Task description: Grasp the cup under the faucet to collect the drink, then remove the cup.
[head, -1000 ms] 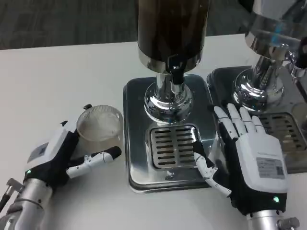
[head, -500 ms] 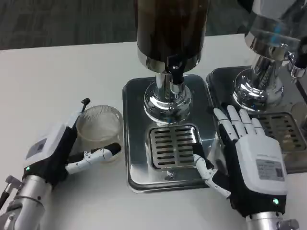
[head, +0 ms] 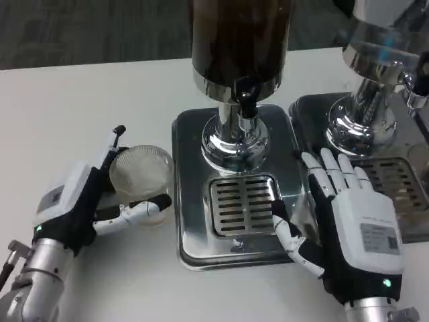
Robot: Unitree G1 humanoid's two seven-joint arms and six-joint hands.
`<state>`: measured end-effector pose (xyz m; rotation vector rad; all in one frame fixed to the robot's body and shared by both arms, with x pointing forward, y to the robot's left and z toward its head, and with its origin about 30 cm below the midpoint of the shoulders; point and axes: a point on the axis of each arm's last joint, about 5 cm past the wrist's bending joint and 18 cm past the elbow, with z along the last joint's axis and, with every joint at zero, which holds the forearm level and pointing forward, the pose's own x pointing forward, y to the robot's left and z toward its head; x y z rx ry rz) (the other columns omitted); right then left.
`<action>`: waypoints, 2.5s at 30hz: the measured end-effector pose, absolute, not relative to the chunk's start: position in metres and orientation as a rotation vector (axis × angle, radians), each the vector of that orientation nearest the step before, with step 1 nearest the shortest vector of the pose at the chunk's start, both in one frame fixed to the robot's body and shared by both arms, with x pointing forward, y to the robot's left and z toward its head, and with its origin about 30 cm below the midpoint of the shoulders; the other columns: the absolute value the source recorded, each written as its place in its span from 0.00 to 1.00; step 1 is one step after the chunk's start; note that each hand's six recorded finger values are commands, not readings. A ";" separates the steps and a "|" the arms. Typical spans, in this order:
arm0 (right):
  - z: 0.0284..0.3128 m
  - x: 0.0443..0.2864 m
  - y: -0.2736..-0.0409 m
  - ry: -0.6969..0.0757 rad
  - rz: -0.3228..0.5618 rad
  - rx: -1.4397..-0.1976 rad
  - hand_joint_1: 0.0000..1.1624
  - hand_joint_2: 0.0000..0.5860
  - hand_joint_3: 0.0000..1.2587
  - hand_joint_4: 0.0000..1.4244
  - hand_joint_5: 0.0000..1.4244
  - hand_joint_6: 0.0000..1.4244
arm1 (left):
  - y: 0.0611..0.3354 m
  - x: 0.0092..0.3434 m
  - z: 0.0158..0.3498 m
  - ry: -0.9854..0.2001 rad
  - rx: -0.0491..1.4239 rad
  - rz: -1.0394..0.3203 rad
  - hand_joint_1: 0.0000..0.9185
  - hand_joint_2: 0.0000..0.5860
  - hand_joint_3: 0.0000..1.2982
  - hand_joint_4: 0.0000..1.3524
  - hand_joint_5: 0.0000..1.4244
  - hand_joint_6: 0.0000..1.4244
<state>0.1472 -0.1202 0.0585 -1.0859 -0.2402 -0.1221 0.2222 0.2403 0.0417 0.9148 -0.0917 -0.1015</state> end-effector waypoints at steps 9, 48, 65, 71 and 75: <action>0.059 0.148 -0.120 -0.235 -0.131 -1.079 0.27 0.69 0.14 0.05 0.04 0.09 | 0.238 0.221 0.040 -0.126 0.928 -0.067 0.47 0.16 0.20 0.35 0.53 0.61; 0.058 0.146 -0.128 -0.219 -0.134 -1.068 0.26 0.69 0.14 0.05 0.05 0.11 | 0.218 0.217 0.033 -0.299 0.941 0.097 0.40 0.13 0.32 0.46 0.60 0.73; 0.060 0.144 -0.129 -0.226 -0.135 -1.066 0.26 0.72 0.14 0.05 0.05 0.11 | 0.205 0.219 0.038 -0.372 0.917 0.067 0.40 0.14 0.31 0.46 0.60 0.72; 0.060 0.144 -0.129 -0.227 -0.136 -1.066 0.26 0.72 0.14 0.05 0.05 0.11 | 0.190 0.227 0.041 -0.412 0.907 0.027 0.42 0.15 0.32 0.46 0.60 0.72; 0.061 0.144 -0.129 -0.227 -0.137 -1.066 0.25 0.73 0.14 0.05 0.05 0.11 | 0.180 0.231 0.042 -0.445 0.918 -0.021 0.44 0.17 0.31 0.45 0.59 0.71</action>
